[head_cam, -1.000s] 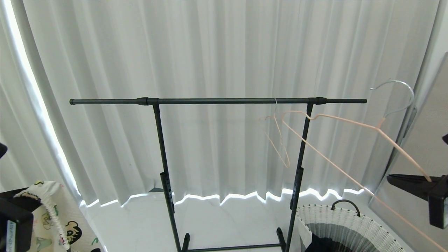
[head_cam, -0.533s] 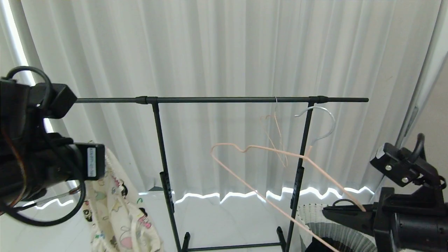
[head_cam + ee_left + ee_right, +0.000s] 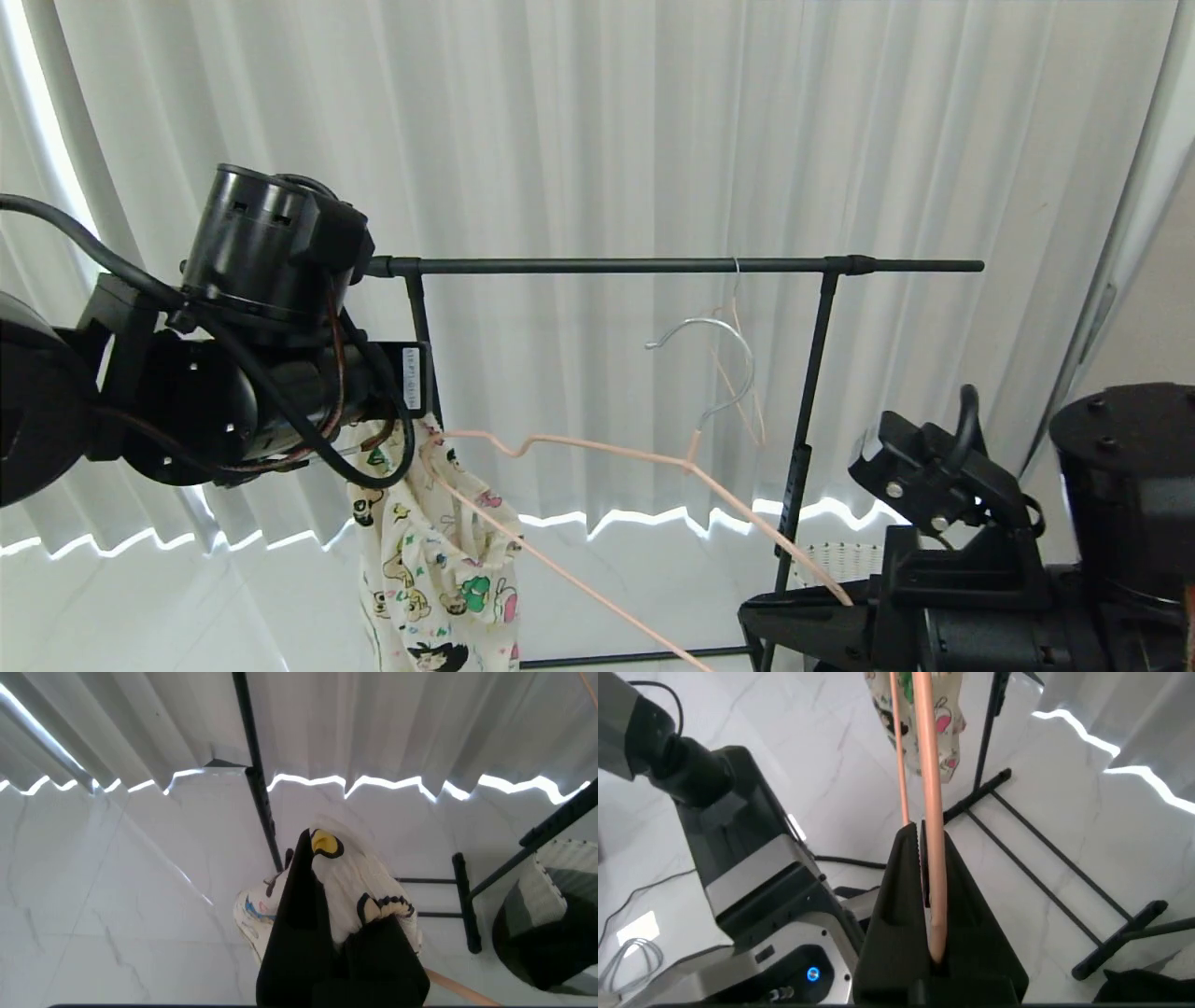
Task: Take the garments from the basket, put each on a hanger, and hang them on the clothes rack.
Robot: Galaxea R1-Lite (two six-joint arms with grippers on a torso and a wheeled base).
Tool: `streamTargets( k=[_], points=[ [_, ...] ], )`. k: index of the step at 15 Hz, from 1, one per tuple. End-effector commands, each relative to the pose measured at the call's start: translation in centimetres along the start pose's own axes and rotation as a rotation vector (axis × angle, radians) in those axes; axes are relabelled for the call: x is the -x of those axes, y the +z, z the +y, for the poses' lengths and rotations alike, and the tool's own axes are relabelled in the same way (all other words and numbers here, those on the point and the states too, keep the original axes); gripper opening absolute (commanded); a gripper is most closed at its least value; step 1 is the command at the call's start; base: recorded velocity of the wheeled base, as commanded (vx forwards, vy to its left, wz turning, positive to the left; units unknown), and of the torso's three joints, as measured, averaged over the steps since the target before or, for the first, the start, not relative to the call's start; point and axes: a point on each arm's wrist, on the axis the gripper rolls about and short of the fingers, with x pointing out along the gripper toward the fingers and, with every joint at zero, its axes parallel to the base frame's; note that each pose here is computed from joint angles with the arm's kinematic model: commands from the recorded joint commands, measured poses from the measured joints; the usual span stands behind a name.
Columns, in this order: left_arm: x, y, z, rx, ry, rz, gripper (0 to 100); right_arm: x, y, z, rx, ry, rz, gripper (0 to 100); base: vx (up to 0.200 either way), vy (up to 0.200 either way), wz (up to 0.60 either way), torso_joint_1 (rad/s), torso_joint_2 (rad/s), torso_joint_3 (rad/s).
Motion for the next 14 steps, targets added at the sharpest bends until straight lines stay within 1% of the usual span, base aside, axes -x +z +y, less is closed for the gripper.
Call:
streamTargets(
  k=[1, 4, 5, 7, 9, 11, 14],
  points=[
    [-0.1, -0.3, -0.8, -0.019, -0.020, 0.009, 0, -1.6, 0.3, -0.3, -0.006, -0.009, 0.026, 0, 0.000, 0.000, 0.00, 0.000, 0.00, 0.000],
    [0.6, -0.6, -1.9, -0.017, -0.058, 0.006, 0, -2.7, 1.2, -0.5, -0.006, -0.012, 0.000, 0, 0.000, 0.000, 0.00, 0.000, 0.00, 0.000],
    [0.7, -0.7, -2.1, -0.014, -0.057, 0.002, 0, -3.0, 1.3, -0.6, -0.006, -0.013, -0.005, 0, 0.000, 0.000, 0.00, 0.000, 0.00, 0.000],
    [1.1, -0.9, -2.7, -0.012, -0.015, -0.018, 0, -3.5, 1.5, -0.8, -0.003, -0.024, -0.027, 0, 0.000, 0.000, 0.00, 0.000, 0.00, 0.000],
    [1.6, -1.0, -3.2, 0.014, -0.020, -0.030, 0, -4.1, 1.7, -1.0, -0.015, -0.058, -0.034, 0, 0.000, 0.000, 0.00, 0.000, 0.00, 0.000],
    [2.6, -1.2, -4.3, 0.011, -0.070, -0.039, 0, -4.9, 2.1, -1.0, -0.021, -0.068, -0.055, 0, 0.000, 0.000, 0.00, 0.000, 0.00, 0.000],
    [4.5, -1.3, -6.4, 0.022, -0.177, -0.061, 0, -6.1, 2.9, -0.8, -0.014, -0.061, -0.065, 0, 0.000, 0.000, 0.00, 0.000, 0.00, 0.000]
  ],
)
